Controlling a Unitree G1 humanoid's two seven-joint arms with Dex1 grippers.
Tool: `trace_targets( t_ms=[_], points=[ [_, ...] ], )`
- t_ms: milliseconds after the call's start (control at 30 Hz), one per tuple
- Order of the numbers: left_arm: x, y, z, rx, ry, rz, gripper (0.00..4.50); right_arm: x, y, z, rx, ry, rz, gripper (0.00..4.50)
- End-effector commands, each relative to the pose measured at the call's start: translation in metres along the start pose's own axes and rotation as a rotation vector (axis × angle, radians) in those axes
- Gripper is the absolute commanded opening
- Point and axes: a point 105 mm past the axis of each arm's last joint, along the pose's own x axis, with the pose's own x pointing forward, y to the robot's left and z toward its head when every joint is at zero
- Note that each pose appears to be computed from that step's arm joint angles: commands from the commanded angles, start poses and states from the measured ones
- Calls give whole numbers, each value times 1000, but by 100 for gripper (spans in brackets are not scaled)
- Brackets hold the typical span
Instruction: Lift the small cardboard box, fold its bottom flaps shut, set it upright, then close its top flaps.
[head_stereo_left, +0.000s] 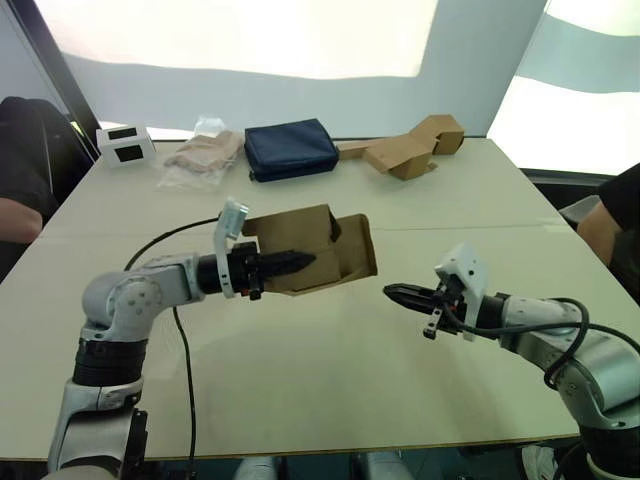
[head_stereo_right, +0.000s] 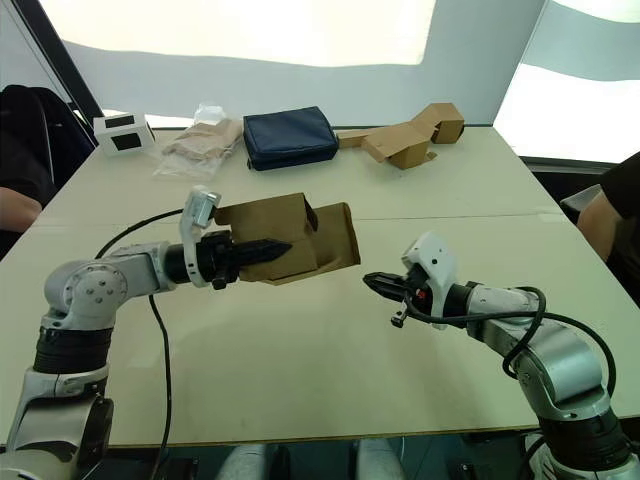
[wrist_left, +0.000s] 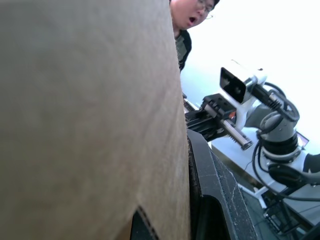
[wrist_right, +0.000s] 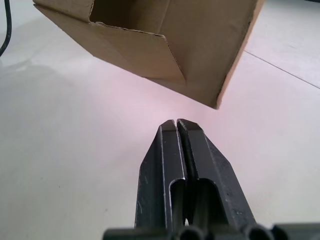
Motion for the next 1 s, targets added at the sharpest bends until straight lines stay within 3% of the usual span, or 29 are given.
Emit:
trace_targets(
  t_ms=[33, 300, 500, 733, 1000],
  points=[
    [4, -14, 12, 44, -13, -46, 4, 12, 7, 21, -56, -69, 35, 0],
    [9, -16, 11, 42, -1, -67, 4, 39, 30, 34, -99, -92, 180, 0],
    [9, -15, 15, 49, -13, -69, 4, 43, 37, 40, -117, -103, 225, 0],
    [9, -16, 12, 45, -15, -71, 4, 39, 33, 45, -128, -115, 205, 0],
    [6, -18, 15, 80, -9, -83, 4, 14, 24, 35, -97, -77, 143, 0]
  ],
)
